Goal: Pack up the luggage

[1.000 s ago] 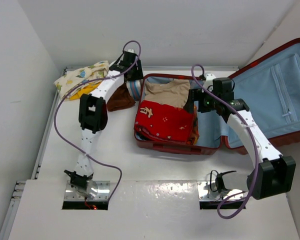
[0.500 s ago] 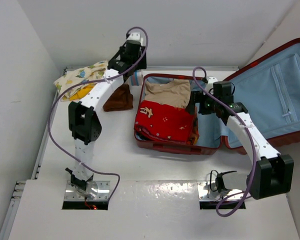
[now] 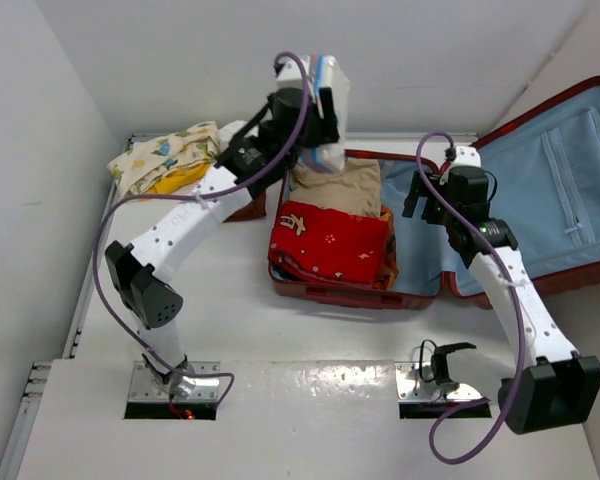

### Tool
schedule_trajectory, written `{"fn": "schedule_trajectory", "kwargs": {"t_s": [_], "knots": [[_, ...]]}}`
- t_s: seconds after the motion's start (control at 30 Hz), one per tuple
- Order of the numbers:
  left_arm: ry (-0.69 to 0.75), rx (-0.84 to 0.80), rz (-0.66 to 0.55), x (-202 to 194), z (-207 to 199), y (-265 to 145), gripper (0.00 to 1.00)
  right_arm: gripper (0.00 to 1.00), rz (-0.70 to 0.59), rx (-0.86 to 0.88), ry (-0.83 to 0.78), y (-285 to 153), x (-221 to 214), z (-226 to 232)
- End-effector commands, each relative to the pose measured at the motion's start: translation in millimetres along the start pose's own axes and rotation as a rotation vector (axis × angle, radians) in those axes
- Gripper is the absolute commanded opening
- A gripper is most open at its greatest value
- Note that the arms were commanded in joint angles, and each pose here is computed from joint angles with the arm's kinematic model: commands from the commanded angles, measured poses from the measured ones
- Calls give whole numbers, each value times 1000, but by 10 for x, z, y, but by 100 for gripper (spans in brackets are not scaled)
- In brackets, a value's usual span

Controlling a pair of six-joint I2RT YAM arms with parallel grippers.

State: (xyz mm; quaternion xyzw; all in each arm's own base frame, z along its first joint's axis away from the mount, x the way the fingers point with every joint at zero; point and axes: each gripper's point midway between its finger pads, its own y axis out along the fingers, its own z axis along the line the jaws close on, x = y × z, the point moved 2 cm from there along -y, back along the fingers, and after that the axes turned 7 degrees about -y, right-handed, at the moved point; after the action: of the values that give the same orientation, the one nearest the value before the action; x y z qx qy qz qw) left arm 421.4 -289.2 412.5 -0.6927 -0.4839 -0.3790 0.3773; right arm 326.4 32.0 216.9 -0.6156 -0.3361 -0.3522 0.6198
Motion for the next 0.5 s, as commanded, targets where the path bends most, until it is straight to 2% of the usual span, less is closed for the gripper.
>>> {"fn": "schedule_trajectory", "kwargs": {"t_s": [0.0,0.17,0.27,0.47], "knots": [[-190,-119,-51,153,-459,-219,0,97,-60,-170,52,-177,117,-296],[-211,-147,102,-532,-791,-181,0,98,-61,-235,62,-331,13,-439],[-221,-148,152,-852,-946,-170,0,100,-77,-281,83,-410,-14,-532],[-255,-190,266,-1488,-1395,-383,0,100,-136,-449,173,-610,-26,-813]]}}
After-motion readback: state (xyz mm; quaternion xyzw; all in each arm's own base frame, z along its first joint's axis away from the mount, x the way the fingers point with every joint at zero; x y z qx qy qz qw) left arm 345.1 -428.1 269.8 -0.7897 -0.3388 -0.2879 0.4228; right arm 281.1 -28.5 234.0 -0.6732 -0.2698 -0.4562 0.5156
